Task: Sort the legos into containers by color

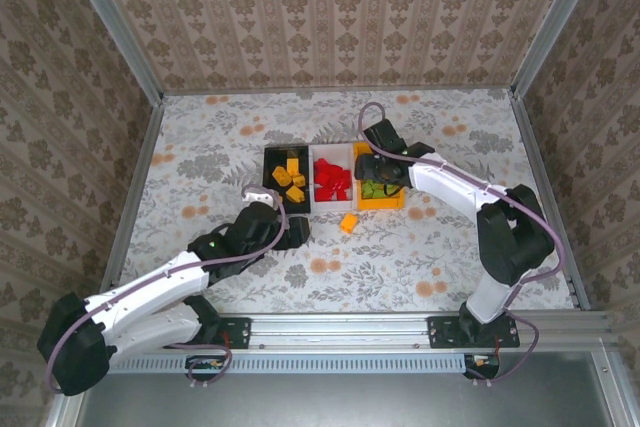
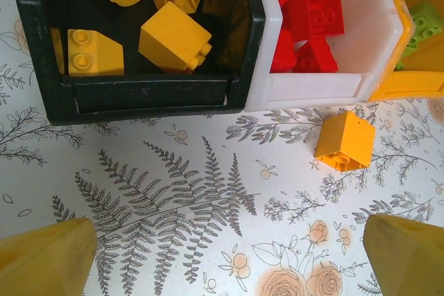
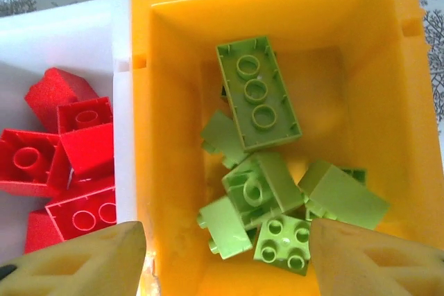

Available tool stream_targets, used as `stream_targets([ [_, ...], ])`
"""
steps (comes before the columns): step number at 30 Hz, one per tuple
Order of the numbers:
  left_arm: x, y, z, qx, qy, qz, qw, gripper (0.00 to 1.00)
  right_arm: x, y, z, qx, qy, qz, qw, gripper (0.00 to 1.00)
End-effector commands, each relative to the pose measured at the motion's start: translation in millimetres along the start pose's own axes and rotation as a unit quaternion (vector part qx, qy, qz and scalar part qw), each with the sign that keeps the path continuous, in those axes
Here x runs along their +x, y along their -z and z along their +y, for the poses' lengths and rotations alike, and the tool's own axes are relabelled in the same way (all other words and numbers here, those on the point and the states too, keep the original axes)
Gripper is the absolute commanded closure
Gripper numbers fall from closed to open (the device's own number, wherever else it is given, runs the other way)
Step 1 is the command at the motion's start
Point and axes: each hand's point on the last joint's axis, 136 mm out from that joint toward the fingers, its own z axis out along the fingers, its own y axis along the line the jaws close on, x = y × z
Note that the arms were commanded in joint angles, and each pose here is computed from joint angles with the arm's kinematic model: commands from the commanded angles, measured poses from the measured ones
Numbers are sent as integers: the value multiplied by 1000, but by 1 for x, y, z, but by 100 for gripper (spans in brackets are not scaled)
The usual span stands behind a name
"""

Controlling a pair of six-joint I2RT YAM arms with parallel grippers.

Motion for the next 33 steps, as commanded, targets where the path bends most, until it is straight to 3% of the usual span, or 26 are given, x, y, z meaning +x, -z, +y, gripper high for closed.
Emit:
stream_targets([
  [1,1,2,1,3,6,-2,1000,0,-6,31,6,-13,-4,-30,999,31],
  [7,-7,15,6,-2,4,-25,1000,0,47,50,22,-43,-2,-32,999,26],
  [14,-8,28,15,-1,14,-47,999,0,111,32,32,-51,-28,-18,998,24],
  [17,-6,29,19,0,23,-50,998,0,117,20,40,-51,-23,-26,998,18],
  [24,-2,25,20,5,35,-50,998,0,124,-13,49,-33,-11,-14,999,18],
  [30,-2,25,22,2,34,-49,998,0,132,-32,33,18,-13,15,1000,23],
  [33,-2,25,22,1,35,-49,998,0,133,-35,30,17,-12,18,1000,31],
])
